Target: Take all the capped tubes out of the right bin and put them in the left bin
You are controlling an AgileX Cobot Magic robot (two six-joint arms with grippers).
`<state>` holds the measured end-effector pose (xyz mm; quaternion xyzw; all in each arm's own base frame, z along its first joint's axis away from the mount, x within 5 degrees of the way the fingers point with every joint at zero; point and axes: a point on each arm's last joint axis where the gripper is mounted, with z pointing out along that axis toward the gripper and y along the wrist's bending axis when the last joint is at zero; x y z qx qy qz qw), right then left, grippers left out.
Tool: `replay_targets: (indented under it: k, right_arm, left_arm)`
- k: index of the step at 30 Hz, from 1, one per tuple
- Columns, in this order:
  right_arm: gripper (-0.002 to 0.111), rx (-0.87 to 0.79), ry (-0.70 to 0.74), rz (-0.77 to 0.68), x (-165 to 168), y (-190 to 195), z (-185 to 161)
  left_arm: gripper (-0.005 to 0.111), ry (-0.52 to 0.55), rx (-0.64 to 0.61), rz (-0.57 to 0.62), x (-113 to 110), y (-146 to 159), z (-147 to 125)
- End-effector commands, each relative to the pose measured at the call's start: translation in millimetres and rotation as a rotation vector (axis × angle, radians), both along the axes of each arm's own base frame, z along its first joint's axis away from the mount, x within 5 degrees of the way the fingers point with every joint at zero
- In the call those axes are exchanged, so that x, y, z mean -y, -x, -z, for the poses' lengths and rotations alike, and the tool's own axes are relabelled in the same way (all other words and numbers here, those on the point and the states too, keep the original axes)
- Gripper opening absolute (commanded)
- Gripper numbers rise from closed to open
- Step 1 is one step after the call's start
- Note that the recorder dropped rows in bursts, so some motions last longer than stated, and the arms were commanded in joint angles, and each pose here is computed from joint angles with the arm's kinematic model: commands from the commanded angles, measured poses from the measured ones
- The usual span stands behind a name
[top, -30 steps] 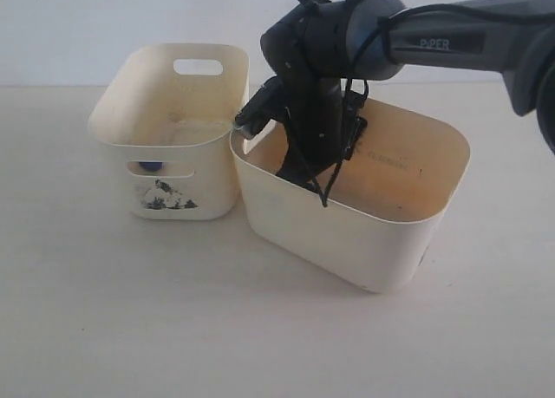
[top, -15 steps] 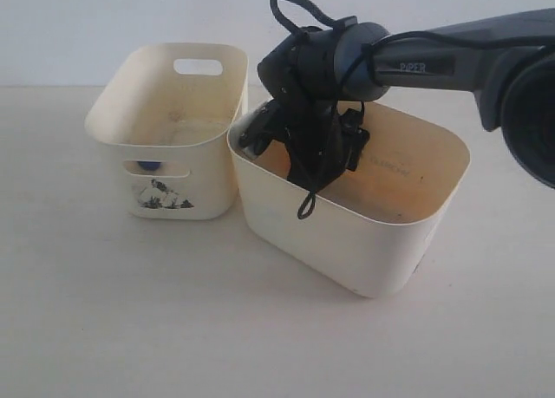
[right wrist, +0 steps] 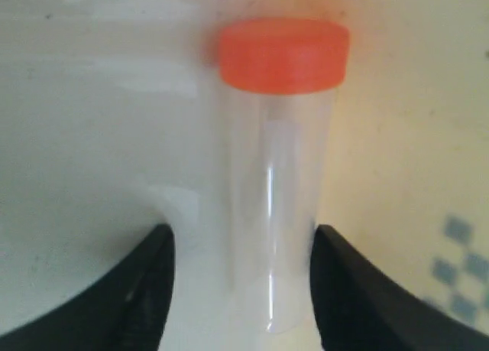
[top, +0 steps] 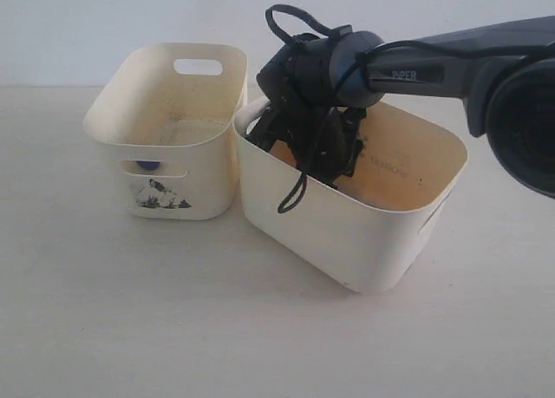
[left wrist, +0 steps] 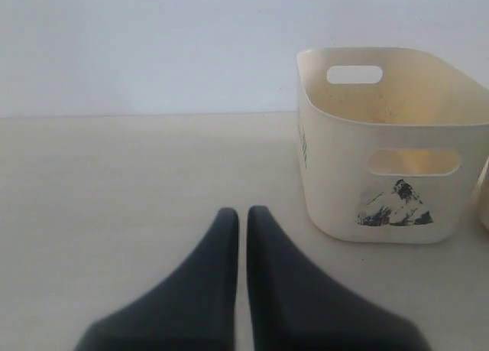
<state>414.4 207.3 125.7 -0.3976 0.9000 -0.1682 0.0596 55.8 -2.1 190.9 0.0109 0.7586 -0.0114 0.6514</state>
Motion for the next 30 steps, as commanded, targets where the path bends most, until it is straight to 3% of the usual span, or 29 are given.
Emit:
replay_targets:
  k: [1,5,8,10,13,16,23,26,30]
  right_arm:
    - [0.056,-0.058,-0.048,0.024,-4.0,3.5,27.6]
    - [0.077,-0.057,-0.046,0.023,-3.9,3.4,27.5]
    - [0.079,-0.069,-0.048,0.031,-3.9,4.6,27.8]
    - [0.068,-0.071,-0.049,0.032,-4.0,4.7,28.8]
    - [0.042,-0.069,-0.049,0.045,-3.8,4.6,29.6]
    - [0.034,-0.046,-0.059,0.046,-4.7,2.7,29.5]
    - [0.068,-0.042,-0.052,0.043,-4.0,2.3,29.2]
    - [0.058,-0.044,-0.050,0.044,-3.9,2.4,29.2]
    - [0.023,-0.051,-0.044,0.051,-3.3,3.2,29.9]
  left_arm:
    - [0.004,0.007,0.007,-0.003,-0.1,0.3,-1.3]
    - [0.004,0.007,0.007,-0.003,-0.1,0.3,-1.3]
    - [0.004,0.007,0.007,-0.003,-0.1,0.3,-1.3]
    - [0.004,0.007,0.007,-0.003,-0.1,0.3,-1.3]
    - [0.004,0.007,0.007,-0.003,-0.1,0.3,-1.3]
    - [0.004,0.007,0.007,-0.003,-0.1,0.3,-1.3]
    - [0.004,0.007,0.007,-0.003,-0.1,0.3,-1.3]
    - [0.004,0.007,0.007,-0.003,-0.1,0.3,-1.3]
    - [0.004,0.007,0.007,-0.003,-0.1,0.3,-1.3]
